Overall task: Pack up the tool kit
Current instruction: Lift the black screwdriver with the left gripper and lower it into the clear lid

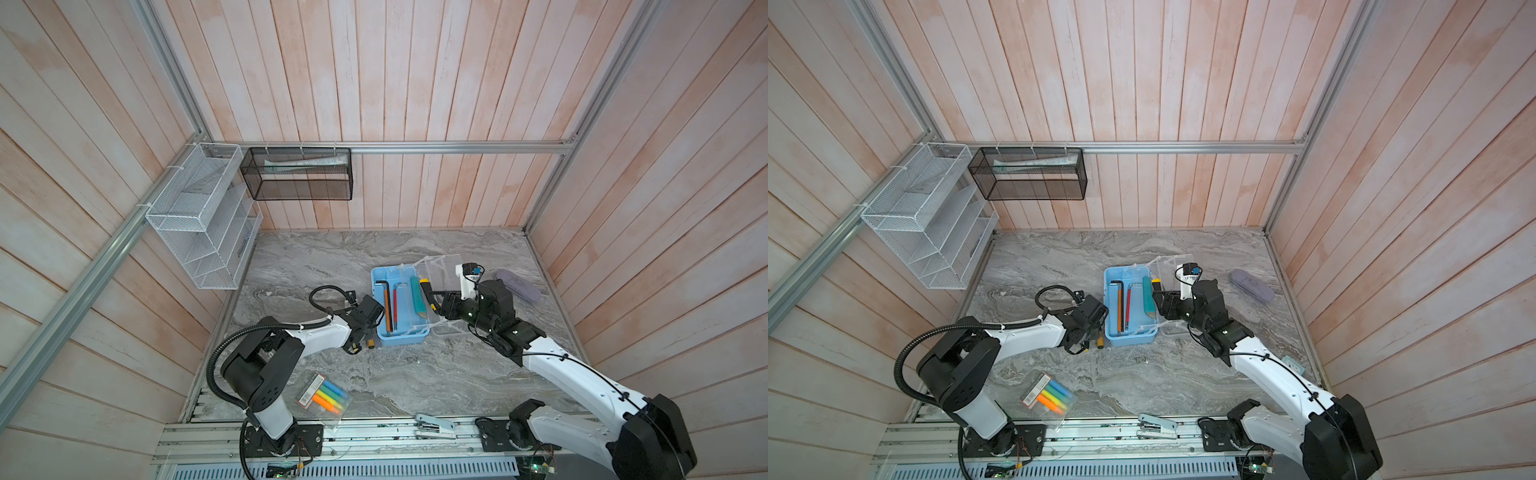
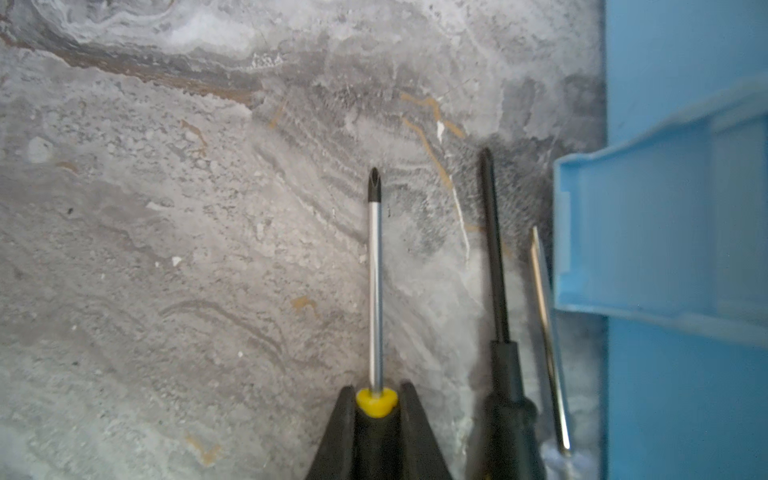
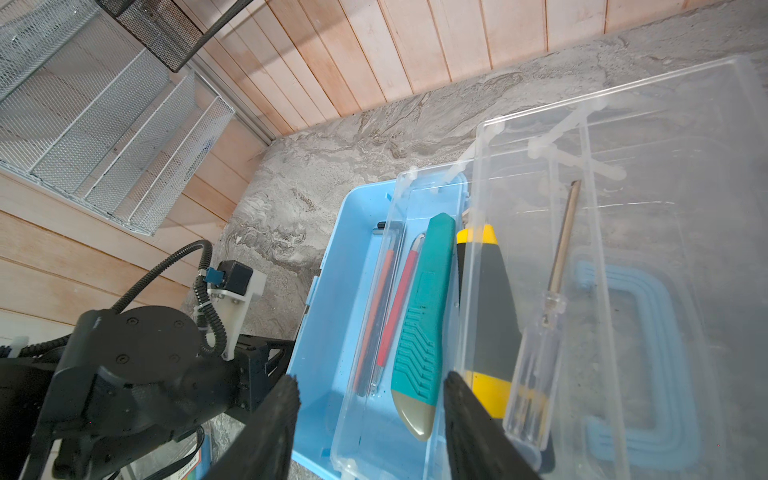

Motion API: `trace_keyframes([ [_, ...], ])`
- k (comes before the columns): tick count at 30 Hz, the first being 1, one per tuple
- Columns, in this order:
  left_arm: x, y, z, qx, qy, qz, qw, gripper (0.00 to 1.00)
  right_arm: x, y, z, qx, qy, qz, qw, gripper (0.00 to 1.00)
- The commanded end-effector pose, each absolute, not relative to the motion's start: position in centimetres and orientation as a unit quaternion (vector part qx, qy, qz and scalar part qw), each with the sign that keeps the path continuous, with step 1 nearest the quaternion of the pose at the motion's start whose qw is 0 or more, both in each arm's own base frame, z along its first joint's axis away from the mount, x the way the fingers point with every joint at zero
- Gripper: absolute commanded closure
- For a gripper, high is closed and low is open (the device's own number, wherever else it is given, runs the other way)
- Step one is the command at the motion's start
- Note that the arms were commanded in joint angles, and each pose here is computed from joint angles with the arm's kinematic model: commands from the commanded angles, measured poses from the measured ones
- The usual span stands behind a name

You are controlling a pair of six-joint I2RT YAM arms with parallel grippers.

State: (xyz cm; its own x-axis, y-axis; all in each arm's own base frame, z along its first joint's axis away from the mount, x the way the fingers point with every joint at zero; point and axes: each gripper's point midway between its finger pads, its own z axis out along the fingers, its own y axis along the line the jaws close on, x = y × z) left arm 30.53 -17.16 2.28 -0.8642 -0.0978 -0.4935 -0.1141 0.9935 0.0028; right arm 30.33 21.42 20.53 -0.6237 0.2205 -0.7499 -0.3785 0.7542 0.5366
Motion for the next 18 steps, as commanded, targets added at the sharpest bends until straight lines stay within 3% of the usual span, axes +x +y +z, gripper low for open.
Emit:
trace_keyframes([
  [1,29.8,-16.5,4.0,-0.051,0.965,0.005,0.256,1.00,30.2,21.9,21.4,-0.051,0.823,0.363,0.434,0.45],
  [10,30.6,-17.6,12.4,-0.062,0.942,-0.071,0.321,1.00,31.6,19.3,22.7,-0.005,0.811,0.362,0.459,0.43],
  [18,34.4,-25.6,20.5,-0.022,0.902,-0.175,0.393,1.00,32.8,15.3,24.3,0.048,0.799,0.336,0.497,0.43],
])
